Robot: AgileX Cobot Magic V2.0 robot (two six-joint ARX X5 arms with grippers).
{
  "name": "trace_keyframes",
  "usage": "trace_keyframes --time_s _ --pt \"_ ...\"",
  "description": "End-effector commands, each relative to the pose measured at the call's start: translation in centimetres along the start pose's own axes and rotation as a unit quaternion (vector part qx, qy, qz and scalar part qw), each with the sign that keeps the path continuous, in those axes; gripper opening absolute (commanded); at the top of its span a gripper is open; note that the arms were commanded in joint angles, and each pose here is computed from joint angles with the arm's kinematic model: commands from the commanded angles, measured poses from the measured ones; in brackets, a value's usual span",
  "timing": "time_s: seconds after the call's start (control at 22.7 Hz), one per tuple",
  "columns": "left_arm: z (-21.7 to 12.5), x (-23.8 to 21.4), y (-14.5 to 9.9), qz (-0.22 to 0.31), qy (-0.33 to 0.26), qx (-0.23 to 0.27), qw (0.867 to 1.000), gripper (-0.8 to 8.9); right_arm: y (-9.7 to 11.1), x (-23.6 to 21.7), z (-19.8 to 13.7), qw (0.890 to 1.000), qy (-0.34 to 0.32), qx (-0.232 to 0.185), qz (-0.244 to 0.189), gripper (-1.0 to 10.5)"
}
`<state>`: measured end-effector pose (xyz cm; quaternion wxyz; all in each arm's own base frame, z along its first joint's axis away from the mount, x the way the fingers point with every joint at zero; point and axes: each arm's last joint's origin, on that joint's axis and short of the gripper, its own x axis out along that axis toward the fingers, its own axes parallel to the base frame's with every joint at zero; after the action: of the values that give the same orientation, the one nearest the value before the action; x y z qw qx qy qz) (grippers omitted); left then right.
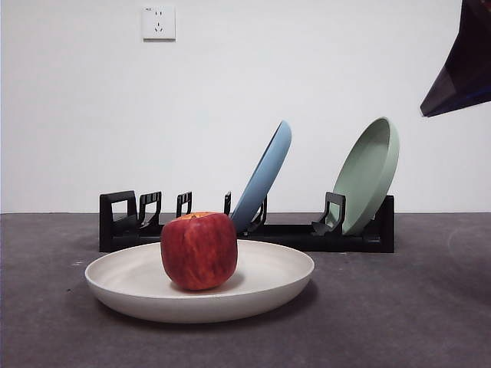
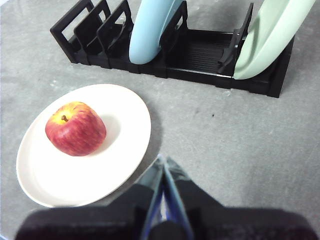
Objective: Take the yellow plate from the plate rack,put the plate on the table,take the apple from the table,put the apple in the plate
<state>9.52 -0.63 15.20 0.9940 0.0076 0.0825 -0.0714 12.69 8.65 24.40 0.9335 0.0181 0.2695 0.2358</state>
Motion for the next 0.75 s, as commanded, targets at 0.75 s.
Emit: trace_keyframes --time_s 0.75 --pt "-0.4 0.1 0.0 0.002 0.003 -0.005 1.0 -0.04 -4.4 -5.1 -3.1 0.976 -0.178 -0.04 -0.121 0.0"
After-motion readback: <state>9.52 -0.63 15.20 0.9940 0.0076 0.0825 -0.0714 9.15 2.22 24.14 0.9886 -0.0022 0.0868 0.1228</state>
